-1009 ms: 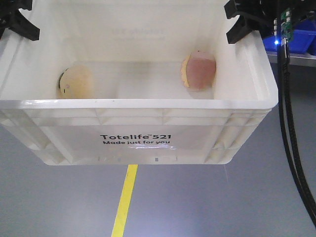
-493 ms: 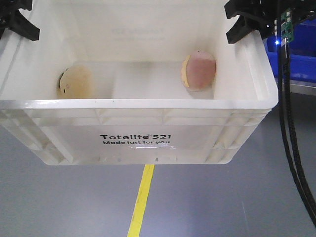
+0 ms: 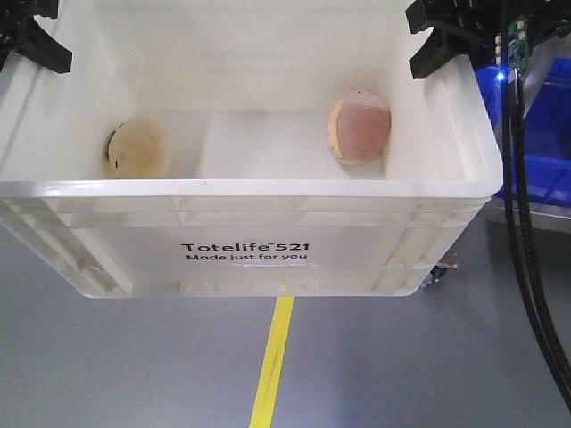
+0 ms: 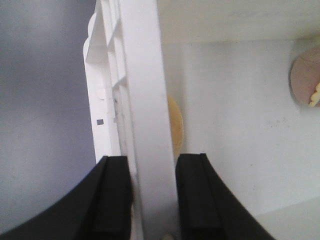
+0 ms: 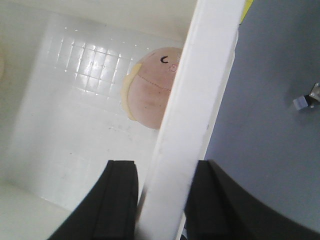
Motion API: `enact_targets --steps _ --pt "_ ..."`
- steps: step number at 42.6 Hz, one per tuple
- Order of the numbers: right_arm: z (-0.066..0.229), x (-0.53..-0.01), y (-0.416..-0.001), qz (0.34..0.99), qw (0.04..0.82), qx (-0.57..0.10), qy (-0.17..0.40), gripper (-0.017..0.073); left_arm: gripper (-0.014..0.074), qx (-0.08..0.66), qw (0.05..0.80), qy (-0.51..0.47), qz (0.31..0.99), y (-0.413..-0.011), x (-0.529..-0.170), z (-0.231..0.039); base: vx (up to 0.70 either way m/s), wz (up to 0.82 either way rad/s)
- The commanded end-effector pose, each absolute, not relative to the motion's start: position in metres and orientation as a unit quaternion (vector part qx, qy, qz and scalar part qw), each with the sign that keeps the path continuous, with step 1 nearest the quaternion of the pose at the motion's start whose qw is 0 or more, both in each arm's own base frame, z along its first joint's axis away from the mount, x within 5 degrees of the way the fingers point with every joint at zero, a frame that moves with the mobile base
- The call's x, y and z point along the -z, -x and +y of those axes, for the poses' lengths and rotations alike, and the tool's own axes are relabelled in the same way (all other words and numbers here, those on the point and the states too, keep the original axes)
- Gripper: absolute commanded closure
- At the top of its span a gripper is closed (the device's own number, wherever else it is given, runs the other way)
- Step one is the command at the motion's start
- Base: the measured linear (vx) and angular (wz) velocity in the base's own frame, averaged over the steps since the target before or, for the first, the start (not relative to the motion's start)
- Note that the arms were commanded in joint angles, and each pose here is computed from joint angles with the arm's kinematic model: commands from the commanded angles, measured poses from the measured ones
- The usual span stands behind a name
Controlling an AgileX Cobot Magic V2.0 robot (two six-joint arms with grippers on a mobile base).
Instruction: Place moving items into box and shelve
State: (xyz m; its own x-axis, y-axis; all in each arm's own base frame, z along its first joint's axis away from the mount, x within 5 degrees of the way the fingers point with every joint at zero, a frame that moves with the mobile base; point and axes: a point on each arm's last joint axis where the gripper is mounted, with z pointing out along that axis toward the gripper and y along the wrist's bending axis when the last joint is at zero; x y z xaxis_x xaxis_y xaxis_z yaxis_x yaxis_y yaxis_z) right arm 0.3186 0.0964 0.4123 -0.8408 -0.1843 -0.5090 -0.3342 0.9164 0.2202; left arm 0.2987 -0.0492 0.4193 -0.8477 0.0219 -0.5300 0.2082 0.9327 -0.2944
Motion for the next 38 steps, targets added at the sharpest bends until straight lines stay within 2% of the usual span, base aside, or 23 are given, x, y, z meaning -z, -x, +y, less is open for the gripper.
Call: enact_targets --steps 1,38 --pt "0.1107 -0.4506 -0.2993 0.905 0.317 -0.238 0.153 0.0562 0.0598 0.26 0.345 -0.062 0.9 -0.2857 -0.4555 -0.0655 0.49 -0.03" --pt "0.1111 -0.4508 -0.299 0.905 0.316 -0.241 0.153 0.0562 0.0598 0.258 0.346 -0.062 0.9 -0.2858 -0.4554 -0.0652 0.51 0.03"
